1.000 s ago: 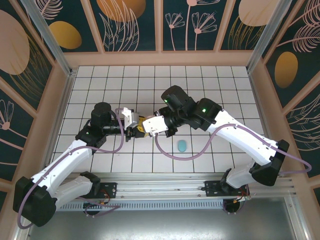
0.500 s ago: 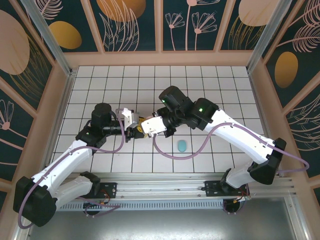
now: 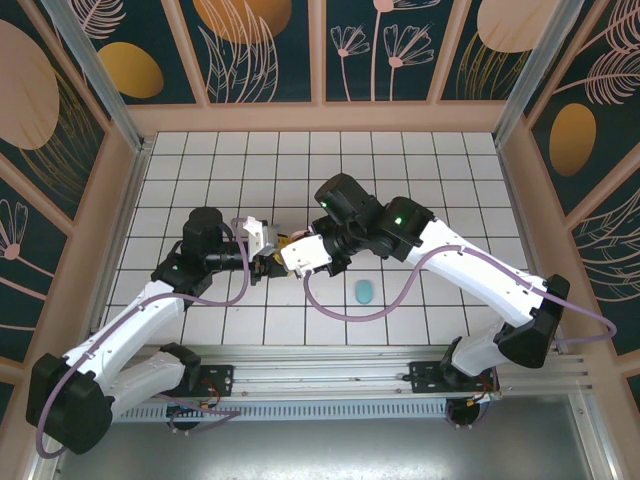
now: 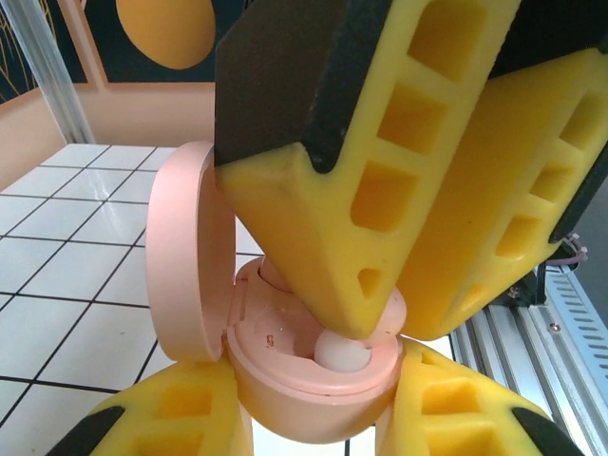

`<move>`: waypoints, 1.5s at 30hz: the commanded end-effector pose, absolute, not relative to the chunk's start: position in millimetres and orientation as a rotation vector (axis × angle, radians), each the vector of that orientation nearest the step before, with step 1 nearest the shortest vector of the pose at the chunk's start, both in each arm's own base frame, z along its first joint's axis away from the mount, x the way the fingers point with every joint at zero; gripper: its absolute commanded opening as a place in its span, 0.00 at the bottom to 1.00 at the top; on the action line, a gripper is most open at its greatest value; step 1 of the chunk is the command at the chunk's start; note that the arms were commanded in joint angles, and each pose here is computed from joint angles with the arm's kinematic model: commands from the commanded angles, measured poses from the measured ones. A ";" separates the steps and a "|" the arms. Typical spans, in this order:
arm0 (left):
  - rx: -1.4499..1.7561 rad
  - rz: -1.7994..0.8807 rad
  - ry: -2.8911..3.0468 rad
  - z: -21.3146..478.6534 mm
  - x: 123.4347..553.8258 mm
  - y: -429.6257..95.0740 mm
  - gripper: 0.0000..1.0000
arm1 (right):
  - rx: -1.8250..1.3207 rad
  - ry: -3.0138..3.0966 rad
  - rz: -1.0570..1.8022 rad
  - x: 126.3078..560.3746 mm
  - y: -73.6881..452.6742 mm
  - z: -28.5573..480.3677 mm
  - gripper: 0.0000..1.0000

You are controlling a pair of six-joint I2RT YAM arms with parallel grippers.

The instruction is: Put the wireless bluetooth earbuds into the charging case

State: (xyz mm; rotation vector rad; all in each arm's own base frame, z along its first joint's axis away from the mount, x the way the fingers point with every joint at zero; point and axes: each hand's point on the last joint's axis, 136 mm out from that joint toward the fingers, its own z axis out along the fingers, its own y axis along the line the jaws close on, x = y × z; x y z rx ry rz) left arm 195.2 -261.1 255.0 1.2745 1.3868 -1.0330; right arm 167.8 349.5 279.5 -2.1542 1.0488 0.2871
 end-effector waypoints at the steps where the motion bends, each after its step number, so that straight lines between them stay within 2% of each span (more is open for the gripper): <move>1: 1.322 -1.063 1.277 269.7 180.3 -262.2 0.00 | -2.132 1.021 0.227 177.9 353.2 288.9 0.28; 13: 1.323 -1.067 1.279 268.1 179.6 -262.1 0.00 | -2.099 1.006 0.207 178.9 351.0 299.7 0.35; 29: 1.288 -1.048 1.276 272.2 183.3 -261.4 0.00 | -1.911 1.013 0.317 167.8 347.0 335.5 0.44; 40: 1.202 -1.027 1.306 278.1 194.2 -260.2 0.00 | -1.595 1.081 0.519 155.3 326.4 383.0 0.46; 45: 1.111 -0.962 1.401 272.3 216.9 -257.9 0.00 | -1.264 1.303 0.524 187.5 312.4 392.4 0.46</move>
